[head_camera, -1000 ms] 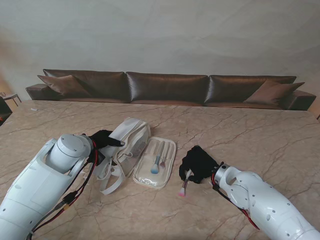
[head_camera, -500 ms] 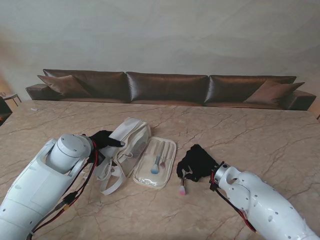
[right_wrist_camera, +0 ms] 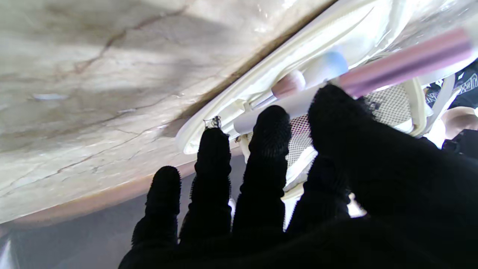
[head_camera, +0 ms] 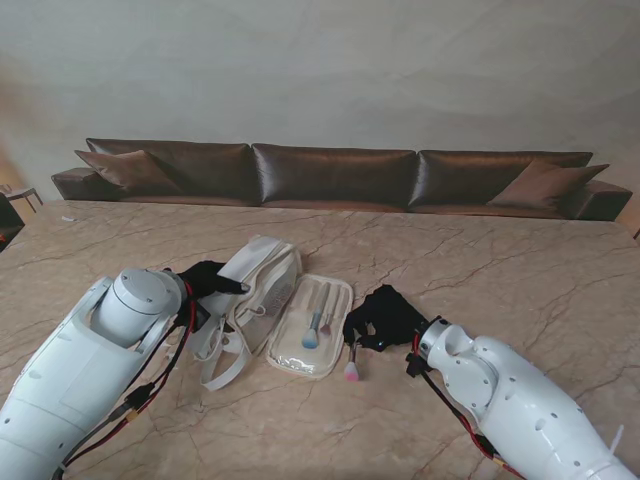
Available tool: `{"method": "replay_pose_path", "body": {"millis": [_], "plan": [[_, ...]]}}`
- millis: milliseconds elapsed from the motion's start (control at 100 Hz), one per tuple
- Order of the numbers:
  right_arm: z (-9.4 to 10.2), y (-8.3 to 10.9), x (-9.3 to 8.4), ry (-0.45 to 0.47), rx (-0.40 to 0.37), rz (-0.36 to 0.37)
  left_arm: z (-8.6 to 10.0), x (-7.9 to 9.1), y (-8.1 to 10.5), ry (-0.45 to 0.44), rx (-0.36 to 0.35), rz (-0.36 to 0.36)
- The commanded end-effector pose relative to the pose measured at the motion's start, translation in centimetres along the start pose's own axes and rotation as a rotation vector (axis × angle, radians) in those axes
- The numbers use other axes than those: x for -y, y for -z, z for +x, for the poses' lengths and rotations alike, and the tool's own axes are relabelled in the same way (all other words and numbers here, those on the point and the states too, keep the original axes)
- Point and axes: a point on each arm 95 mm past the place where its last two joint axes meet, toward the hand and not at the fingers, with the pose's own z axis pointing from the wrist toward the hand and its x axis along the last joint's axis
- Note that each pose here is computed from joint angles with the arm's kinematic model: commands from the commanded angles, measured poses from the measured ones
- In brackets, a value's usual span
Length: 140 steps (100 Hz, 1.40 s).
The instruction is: Pack the cosmetics bag
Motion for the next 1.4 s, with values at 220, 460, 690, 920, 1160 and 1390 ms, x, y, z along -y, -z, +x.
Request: {"method": "replay_pose_path", "body": {"millis": [220,460,690,920,1160,1390], "plan": [[0.2,-1.2,0.5,0.025,0.027,-0.003,0.4,-0.2,0.2,0.007,-0.010,-0.008],[0.0,-0.5,1.1,0.043,0.046,0.032,0.4,-0.2,0.2,0.010,-0.012,-0.007],[-0.2,0.5,2.4,0.047,0.062,0.068,0.4,-0.2,0.1,0.011,-0.015,-0.006],[-0.4,0.5,3.3,0.067,0.064,0.087,0.5,-0.2,0.1,0.008,-0.017,-0.006],[-0.6,0.5,3.8,0.109,0.051,0.074,0.6,-0.3,0.0,0.009,-0.017,-0.007],[-0.7,0.6,3.8,0.174,0.034,0.076,0.6,-0.4,-0.1,0.011,-0.016,-0.011]]}}
